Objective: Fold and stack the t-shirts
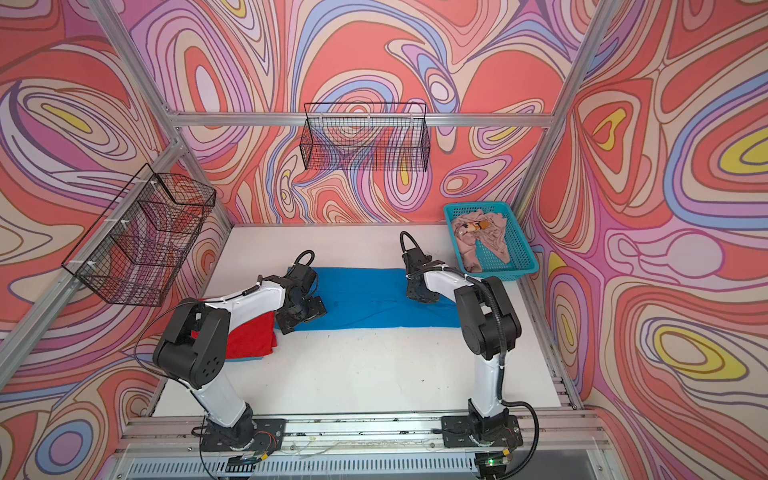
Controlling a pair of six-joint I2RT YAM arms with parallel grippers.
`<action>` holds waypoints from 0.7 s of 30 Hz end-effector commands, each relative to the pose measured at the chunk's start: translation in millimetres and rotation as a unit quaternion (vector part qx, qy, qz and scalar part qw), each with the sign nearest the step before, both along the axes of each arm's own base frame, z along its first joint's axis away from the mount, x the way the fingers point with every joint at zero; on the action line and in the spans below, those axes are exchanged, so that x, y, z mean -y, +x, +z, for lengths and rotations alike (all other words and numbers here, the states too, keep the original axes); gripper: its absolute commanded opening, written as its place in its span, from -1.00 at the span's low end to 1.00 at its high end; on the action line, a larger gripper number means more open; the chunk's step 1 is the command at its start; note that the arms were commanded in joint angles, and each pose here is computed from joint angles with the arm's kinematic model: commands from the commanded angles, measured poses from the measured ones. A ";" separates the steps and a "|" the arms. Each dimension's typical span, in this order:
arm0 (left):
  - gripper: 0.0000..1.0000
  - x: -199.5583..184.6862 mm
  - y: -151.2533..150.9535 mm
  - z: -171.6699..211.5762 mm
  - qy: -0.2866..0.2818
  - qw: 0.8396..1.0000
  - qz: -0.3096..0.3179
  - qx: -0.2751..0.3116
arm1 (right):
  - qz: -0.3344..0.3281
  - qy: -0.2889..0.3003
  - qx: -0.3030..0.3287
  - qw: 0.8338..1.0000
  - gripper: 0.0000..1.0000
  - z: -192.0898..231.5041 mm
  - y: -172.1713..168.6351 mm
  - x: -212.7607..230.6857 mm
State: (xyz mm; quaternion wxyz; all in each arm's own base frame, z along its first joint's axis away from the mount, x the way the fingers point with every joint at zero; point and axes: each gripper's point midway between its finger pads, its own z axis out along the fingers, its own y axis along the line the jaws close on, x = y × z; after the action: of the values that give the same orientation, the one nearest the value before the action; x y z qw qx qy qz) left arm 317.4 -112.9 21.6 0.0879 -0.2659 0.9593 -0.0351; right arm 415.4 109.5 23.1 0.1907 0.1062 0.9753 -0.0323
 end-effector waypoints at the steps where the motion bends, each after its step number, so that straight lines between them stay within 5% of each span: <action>1: 1.00 -4.4 -18.1 -18.4 0.004 0.999 0.018 -0.029 | 0.005 0.006 -0.015 1.000 -0.10 -13.9 0.1 -3.6; 21: 1.00 49.6 -56.3 -25.2 -0.056 0.997 -0.012 -0.053 | 0.031 -0.030 -0.007 0.999 -0.10 -12.8 48.7 -4.9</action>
State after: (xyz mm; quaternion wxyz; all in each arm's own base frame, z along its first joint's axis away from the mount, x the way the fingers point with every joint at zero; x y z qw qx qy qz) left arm 298.4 -149.0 23.5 0.1054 -0.2468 0.9612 -0.0644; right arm 467.4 123.6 25.0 0.2114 0.0772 0.9737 -0.0346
